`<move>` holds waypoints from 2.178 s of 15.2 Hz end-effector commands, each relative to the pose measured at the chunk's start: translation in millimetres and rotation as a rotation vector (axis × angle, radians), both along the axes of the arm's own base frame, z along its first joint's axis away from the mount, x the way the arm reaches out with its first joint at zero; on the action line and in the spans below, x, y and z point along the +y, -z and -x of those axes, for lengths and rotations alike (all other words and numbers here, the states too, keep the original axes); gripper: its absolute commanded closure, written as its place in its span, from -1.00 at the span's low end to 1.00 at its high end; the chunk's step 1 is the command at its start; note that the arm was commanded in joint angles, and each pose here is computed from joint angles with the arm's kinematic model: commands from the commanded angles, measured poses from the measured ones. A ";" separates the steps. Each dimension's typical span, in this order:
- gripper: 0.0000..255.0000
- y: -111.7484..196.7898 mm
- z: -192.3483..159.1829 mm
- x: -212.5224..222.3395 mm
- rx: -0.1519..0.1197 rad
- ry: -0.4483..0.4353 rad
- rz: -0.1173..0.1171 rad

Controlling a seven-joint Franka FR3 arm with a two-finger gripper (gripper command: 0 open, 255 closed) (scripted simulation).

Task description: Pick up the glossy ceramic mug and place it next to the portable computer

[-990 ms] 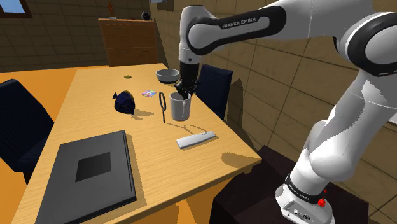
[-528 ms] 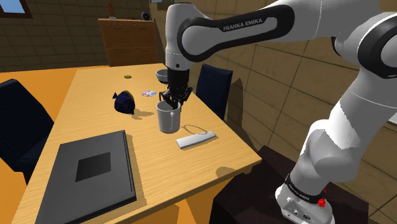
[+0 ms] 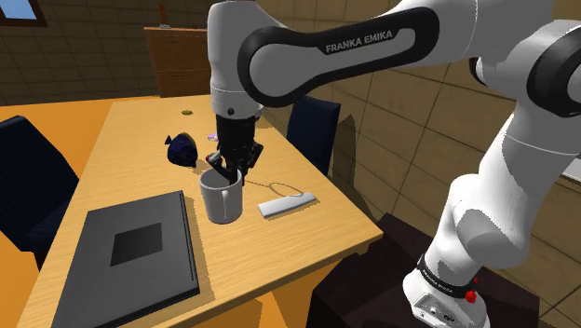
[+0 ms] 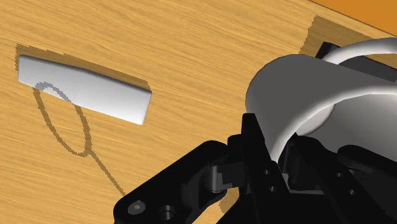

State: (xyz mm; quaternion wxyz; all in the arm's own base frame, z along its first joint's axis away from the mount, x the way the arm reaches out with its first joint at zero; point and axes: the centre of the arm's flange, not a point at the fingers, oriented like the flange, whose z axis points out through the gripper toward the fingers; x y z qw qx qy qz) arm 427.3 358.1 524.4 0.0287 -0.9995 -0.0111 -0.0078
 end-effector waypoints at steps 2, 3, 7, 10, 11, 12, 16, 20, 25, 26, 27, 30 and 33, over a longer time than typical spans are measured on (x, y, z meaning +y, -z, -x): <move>1.00 5.2 9.3 22.3 -0.001 0.002 -0.001; 1.00 10.5 9.3 22.3 -0.001 0.002 -0.001; 1.00 31.6 9.3 22.3 -0.001 0.002 -0.001; 1.00 47.5 9.3 22.3 -0.001 0.002 -0.001; 1.00 52.8 9.3 22.3 -0.001 0.002 -0.001; 1.00 58.0 9.3 22.3 -0.001 0.002 -0.001; 1.00 79.2 9.3 22.3 -0.001 0.002 -0.001; 1.00 100.3 9.3 22.3 -0.001 0.002 -0.001; 1.00 126.7 9.3 22.3 -0.001 0.002 -0.001; 1.00 131.9 9.3 22.3 -0.001 0.002 -0.001; 1.00 137.2 9.3 22.3 -0.001 0.002 -0.001; 1.00 153.1 9.3 22.3 -0.001 0.002 -0.001; 1.00 163.0 9.3 22.2 -0.001 0.002 -0.001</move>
